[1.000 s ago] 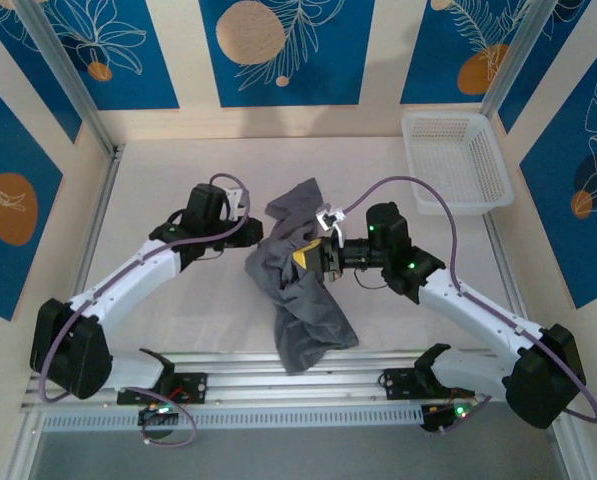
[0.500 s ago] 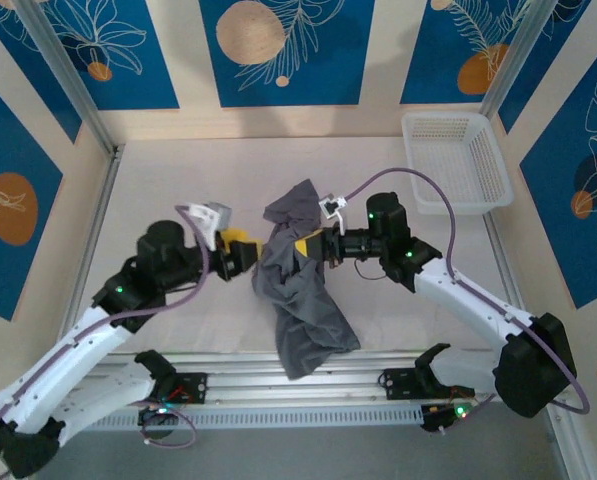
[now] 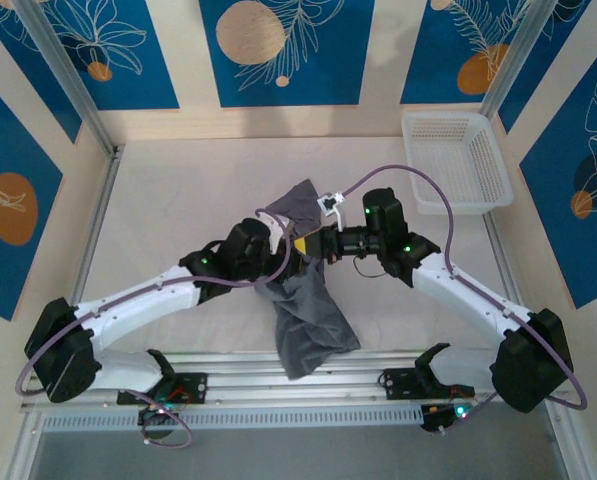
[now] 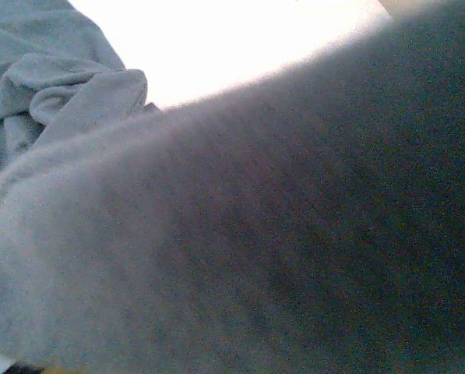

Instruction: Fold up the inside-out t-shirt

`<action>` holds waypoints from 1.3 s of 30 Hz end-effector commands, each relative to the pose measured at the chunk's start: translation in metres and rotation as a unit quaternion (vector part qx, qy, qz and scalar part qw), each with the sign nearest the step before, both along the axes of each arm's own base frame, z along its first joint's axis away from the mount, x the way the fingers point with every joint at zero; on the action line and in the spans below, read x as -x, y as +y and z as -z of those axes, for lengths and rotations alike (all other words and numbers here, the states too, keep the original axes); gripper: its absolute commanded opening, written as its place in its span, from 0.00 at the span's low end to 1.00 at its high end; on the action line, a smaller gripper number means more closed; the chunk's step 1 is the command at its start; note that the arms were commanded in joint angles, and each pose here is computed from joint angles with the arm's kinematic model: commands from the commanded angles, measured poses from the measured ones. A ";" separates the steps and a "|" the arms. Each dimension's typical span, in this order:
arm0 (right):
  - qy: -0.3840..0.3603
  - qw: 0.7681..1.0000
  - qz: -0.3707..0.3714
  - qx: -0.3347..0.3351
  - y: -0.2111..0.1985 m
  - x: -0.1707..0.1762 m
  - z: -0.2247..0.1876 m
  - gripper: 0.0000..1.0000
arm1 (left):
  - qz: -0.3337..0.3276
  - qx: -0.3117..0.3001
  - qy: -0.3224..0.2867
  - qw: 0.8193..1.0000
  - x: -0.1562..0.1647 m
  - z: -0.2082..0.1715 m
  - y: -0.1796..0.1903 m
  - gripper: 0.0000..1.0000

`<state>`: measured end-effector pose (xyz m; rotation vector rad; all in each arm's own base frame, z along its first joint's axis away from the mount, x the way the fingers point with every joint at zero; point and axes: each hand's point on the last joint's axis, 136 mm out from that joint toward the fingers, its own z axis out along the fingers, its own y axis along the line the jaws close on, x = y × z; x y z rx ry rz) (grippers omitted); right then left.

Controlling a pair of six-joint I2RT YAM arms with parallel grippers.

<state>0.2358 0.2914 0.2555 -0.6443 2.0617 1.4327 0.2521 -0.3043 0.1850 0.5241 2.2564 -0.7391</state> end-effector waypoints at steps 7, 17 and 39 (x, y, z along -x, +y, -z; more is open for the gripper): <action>0.067 0.988 0.110 0.082 -0.048 -0.047 0.056 0.03 | 0.021 0.170 0.022 0.985 0.017 -0.107 0.022 0.00; 0.106 0.971 0.172 0.130 -0.074 -0.074 0.084 0.26 | 0.046 0.260 0.071 0.962 0.022 -0.148 0.026 0.00; -0.124 0.948 0.199 0.215 -0.023 -0.020 0.040 0.07 | -0.024 0.257 0.088 0.962 -0.004 -0.145 0.035 0.05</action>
